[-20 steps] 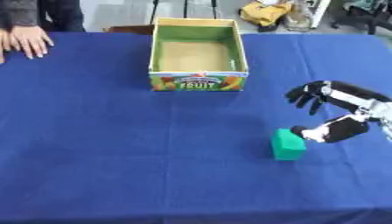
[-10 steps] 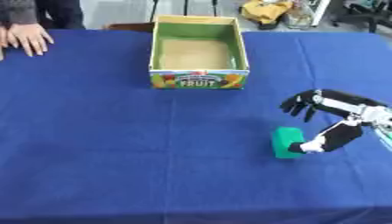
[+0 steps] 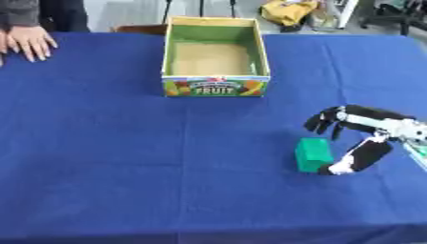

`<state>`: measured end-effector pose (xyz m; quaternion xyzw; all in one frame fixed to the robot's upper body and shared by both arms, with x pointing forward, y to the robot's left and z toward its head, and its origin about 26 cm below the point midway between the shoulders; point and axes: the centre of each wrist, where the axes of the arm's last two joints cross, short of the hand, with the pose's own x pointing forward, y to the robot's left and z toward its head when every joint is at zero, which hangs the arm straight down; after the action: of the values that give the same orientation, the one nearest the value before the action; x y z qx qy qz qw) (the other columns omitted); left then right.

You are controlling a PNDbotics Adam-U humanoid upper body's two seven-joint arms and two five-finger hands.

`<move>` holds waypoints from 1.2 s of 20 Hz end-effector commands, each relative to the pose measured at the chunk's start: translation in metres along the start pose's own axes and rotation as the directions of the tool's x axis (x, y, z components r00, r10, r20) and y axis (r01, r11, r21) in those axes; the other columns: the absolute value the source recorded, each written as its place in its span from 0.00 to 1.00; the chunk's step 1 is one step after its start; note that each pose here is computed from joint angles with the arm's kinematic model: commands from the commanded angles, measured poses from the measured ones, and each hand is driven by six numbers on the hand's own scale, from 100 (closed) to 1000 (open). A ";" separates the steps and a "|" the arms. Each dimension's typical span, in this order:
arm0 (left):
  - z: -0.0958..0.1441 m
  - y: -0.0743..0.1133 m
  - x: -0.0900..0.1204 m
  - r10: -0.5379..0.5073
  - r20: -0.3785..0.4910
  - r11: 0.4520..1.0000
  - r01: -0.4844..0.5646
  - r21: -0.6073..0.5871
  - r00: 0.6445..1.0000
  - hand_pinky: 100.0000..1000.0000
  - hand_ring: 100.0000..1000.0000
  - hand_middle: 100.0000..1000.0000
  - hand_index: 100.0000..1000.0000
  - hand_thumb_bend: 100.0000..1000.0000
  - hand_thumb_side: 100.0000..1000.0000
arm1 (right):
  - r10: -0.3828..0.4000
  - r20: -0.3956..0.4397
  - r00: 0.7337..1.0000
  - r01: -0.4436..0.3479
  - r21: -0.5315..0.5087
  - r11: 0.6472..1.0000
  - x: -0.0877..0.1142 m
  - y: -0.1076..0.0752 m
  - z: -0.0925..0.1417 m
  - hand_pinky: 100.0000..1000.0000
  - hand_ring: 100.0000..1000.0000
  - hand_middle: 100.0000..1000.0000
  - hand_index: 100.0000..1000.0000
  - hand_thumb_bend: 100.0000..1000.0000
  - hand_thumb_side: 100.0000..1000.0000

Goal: Pick up objects on the table and place them in the box.

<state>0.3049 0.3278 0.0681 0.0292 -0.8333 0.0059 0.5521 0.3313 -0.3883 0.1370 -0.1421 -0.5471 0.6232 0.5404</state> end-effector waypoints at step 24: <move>-0.006 0.004 0.008 -0.021 0.027 1.000 0.022 -0.015 0.999 0.64 0.89 0.72 0.72 0.52 0.69 | 0.123 -0.073 0.990 -0.119 0.047 0.992 -0.011 -0.002 -0.010 0.54 0.61 0.59 0.76 0.41 0.13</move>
<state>0.3051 0.3277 0.0683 0.0287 -0.8337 0.0053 0.5514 0.3424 -0.3876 0.1194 -0.1710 -0.5050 0.6583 0.5315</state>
